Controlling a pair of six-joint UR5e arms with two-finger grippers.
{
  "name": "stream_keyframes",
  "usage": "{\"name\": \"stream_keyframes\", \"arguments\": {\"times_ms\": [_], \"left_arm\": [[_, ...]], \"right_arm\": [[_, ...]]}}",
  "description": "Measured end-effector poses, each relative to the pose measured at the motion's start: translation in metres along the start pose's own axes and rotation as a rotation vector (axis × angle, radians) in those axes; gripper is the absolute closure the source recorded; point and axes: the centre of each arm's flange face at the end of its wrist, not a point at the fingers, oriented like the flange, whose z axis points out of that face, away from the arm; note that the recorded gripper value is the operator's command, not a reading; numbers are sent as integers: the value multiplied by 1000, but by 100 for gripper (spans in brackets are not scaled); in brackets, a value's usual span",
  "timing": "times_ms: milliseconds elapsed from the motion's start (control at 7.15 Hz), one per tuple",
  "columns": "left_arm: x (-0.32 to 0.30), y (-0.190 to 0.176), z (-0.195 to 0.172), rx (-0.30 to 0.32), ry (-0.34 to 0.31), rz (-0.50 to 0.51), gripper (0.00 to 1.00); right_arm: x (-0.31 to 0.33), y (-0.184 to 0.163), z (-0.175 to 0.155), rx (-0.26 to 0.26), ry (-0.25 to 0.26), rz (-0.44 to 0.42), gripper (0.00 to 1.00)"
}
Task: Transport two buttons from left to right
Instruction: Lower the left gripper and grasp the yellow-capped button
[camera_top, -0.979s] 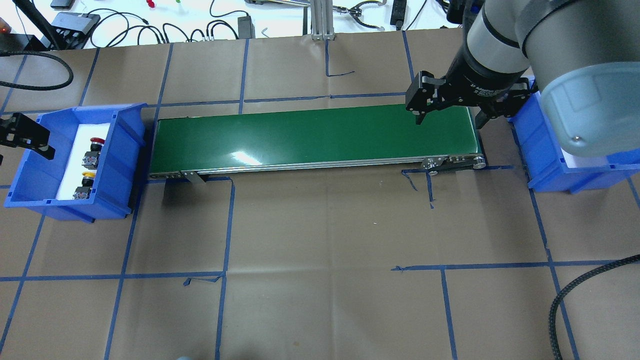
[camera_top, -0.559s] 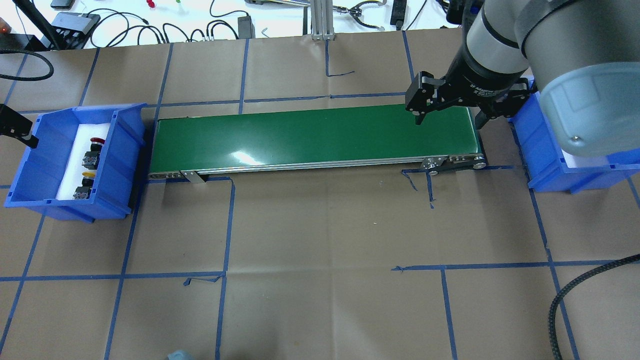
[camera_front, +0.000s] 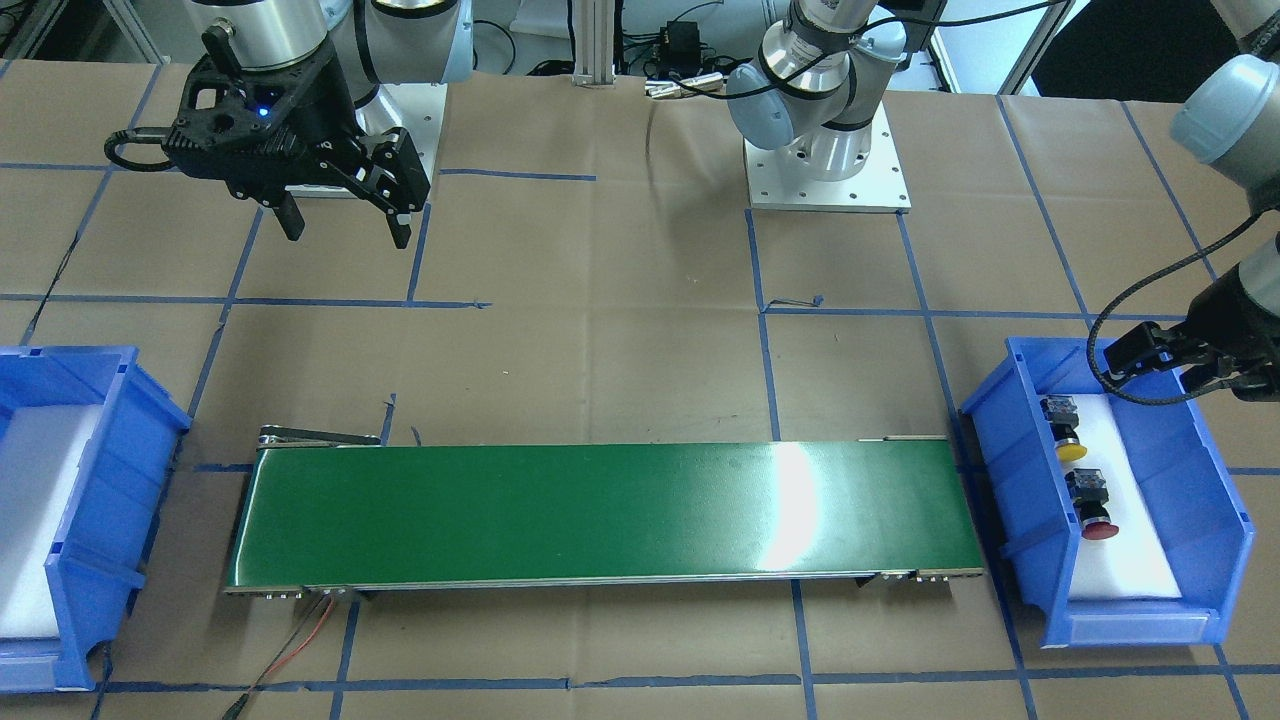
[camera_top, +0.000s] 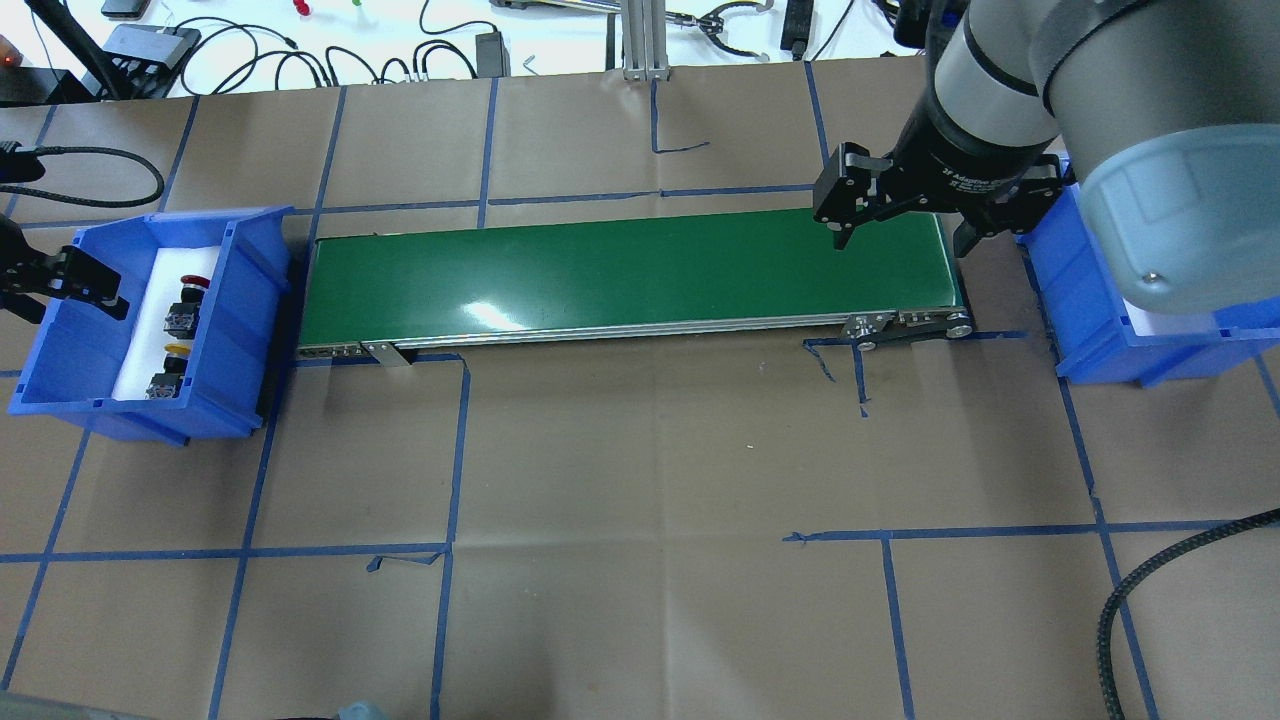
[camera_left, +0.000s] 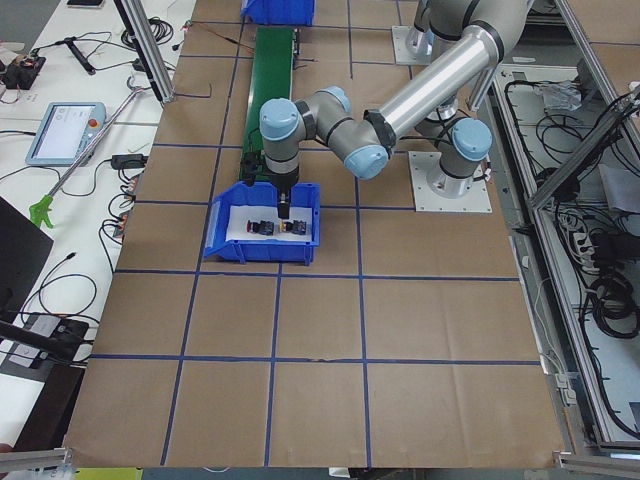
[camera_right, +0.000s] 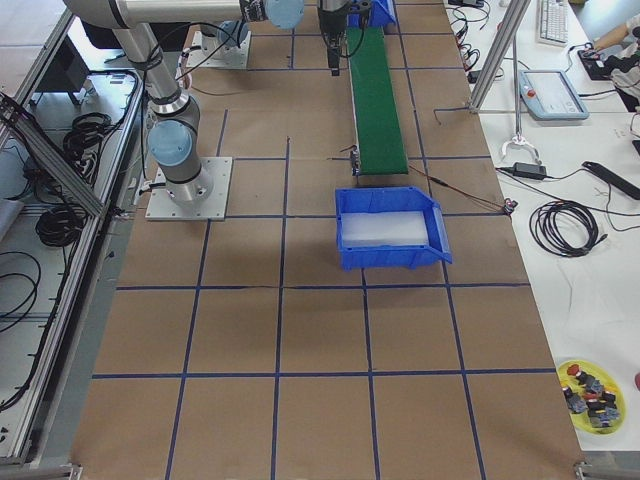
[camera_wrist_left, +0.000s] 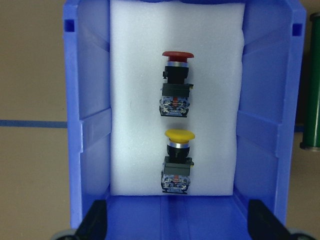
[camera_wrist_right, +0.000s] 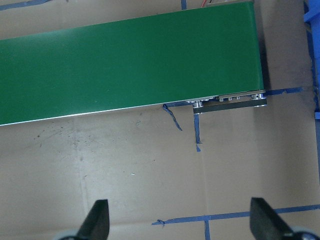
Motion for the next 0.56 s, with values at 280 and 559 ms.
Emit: {"name": "stream_keyframes", "arguments": {"times_ms": [280, 559], "left_arm": [[3, 9, 36, 6, -8, -1, 1], [3, 12, 62, -10, 0, 3, 1]], "right_arm": [[0, 0, 0, 0, 1, -4, 0], [0, 0, 1, -4, 0, -5, 0]]}}
